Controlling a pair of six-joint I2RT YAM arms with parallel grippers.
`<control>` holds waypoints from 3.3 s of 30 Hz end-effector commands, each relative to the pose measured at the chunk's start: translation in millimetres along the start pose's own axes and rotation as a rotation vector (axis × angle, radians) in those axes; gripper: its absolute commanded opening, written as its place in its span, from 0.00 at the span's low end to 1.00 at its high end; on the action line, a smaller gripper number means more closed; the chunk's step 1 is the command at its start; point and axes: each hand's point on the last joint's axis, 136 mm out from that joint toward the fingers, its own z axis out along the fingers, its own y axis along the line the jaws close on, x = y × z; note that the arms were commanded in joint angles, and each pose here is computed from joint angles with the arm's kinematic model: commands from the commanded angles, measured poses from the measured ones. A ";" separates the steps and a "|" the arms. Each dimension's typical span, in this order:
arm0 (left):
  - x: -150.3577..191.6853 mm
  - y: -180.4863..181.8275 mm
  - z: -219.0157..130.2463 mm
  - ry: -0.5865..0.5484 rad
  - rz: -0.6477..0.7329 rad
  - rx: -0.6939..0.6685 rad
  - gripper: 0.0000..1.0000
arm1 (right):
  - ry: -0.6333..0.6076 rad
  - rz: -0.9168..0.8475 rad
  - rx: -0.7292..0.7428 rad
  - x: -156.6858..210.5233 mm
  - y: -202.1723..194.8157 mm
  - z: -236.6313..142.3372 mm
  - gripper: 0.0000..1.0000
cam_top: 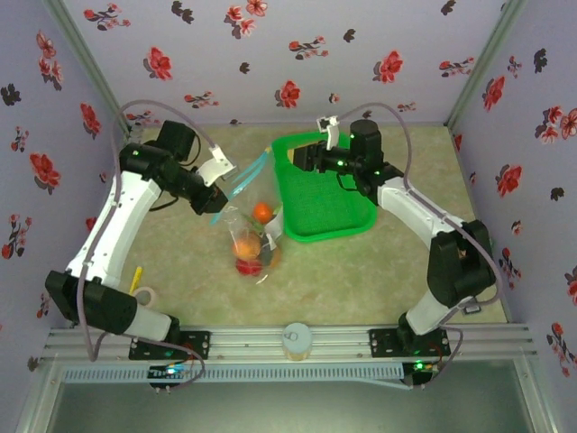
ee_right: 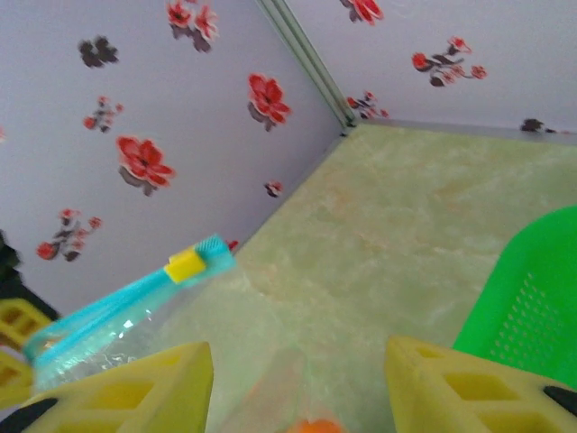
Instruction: Place the food in the zip-top bag and seal the zipper
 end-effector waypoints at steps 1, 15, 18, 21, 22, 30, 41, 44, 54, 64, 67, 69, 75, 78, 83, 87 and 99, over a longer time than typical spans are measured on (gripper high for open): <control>14.2 15.7 -5.2 0.051 -0.054 -0.098 0.13 | -0.043 0.001 -0.150 -7.3 5.6 8.1 0.53; 12.1 28.7 -30.8 -0.031 -0.078 -0.202 0.13 | -0.092 -0.047 -0.462 -21.3 31.2 30.7 0.53; 10.1 29.5 -28.7 -0.030 -0.083 -0.194 0.13 | -0.051 -0.079 -0.430 -15.0 32.4 44.7 0.55; 7.1 29.0 -26.6 -0.034 -0.086 -0.176 0.13 | 0.009 -0.113 -0.336 -4.6 21.5 61.7 0.57; 6.6 28.8 -25.7 -0.034 -0.086 -0.172 0.13 | 0.035 -0.126 -0.315 -0.3 20.2 67.1 0.57; 5.7 29.6 -21.8 -0.034 -0.090 -0.162 0.13 | 0.093 -0.117 -0.303 7.2 12.4 84.0 0.59; 3.7 29.7 -24.3 -0.047 -0.086 -0.170 0.13 | 0.169 -0.111 -0.416 31.5 30.1 87.9 0.49; 4.1 29.7 -23.4 -0.044 -0.087 -0.168 0.13 | 0.175 -0.111 -0.464 35.2 41.1 80.9 0.44; 5.2 33.2 -21.6 -0.040 -0.106 -0.179 0.13 | 0.160 -0.161 -0.480 29.0 68.6 50.8 0.17; -2.2 34.1 -25.9 -0.087 -0.119 -0.193 0.29 | 0.060 -0.226 -0.245 7.0 63.5 32.2 0.00; -5.1 29.5 -26.9 -0.120 -0.115 -0.178 0.31 | 0.063 -0.207 -0.068 3.5 42.4 26.8 0.00; -7.0 25.3 -27.7 -0.147 -0.114 -0.164 0.32 | 0.087 -0.175 0.013 6.1 29.3 24.5 0.00; -13.6 21.6 -27.0 -0.286 -0.150 -0.175 0.38 | 0.169 -0.067 0.118 22.3 0.8 30.7 0.00; -13.6 22.2 -29.0 -0.386 -0.188 -0.208 0.40 | 0.183 -0.026 0.155 22.8 -8.8 32.8 0.00; 1.7 21.4 -29.3 -0.492 -0.230 -0.276 0.48 | 0.200 0.016 0.165 21.6 -12.9 35.9 0.00; 8.7 14.4 -25.5 -0.539 -0.237 -0.266 0.50 | 0.207 0.030 0.164 22.2 -15.2 39.3 0.00; 4.9 25.0 2.5 -0.508 -0.208 -0.308 0.57 | 0.208 0.046 0.151 20.6 -13.6 41.5 0.00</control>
